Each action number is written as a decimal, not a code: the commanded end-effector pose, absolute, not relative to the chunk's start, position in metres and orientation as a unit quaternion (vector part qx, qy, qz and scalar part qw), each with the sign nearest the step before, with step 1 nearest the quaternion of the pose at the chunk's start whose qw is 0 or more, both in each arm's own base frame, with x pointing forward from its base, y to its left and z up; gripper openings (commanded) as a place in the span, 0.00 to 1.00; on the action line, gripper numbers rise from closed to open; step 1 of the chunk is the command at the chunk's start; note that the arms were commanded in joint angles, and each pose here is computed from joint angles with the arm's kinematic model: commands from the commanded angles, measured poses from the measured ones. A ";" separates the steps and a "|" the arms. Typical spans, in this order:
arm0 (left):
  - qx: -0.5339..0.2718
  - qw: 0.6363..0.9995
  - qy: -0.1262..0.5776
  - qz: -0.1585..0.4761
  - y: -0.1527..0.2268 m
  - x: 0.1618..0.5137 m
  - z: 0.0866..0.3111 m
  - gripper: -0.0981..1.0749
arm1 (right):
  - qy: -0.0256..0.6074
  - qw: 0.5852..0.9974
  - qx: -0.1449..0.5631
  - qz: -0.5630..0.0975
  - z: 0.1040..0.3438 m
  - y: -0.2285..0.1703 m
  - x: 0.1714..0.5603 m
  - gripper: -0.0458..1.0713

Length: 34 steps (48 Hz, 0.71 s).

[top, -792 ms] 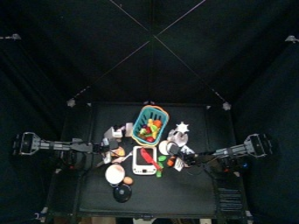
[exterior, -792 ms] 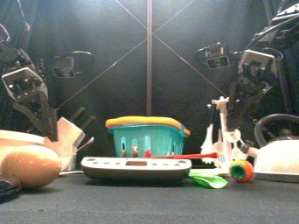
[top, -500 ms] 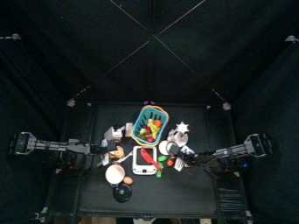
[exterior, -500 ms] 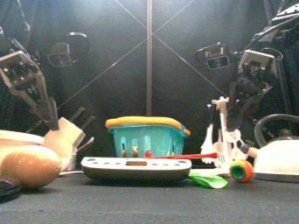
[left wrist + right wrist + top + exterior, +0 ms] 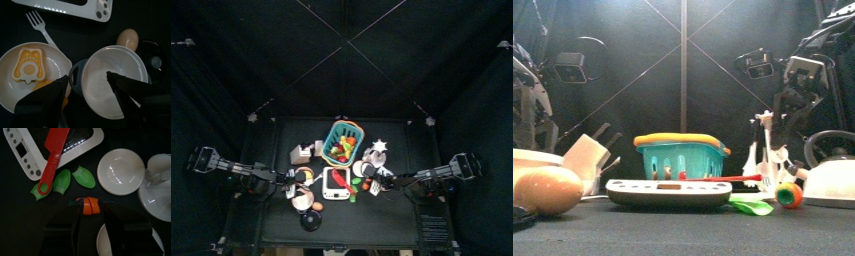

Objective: Grab carrot

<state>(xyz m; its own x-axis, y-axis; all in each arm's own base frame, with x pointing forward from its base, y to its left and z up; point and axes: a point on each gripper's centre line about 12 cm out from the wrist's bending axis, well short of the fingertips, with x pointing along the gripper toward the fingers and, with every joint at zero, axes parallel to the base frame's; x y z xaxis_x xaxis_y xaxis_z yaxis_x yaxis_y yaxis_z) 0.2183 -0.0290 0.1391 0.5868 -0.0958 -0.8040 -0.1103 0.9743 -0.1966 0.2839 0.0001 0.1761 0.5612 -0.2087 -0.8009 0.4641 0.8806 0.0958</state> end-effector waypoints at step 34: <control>-0.113 0.888 0.445 0.003 -0.030 0.226 0.141 0.90 | 0.397 0.894 0.153 -0.140 0.187 0.019 0.303 0.67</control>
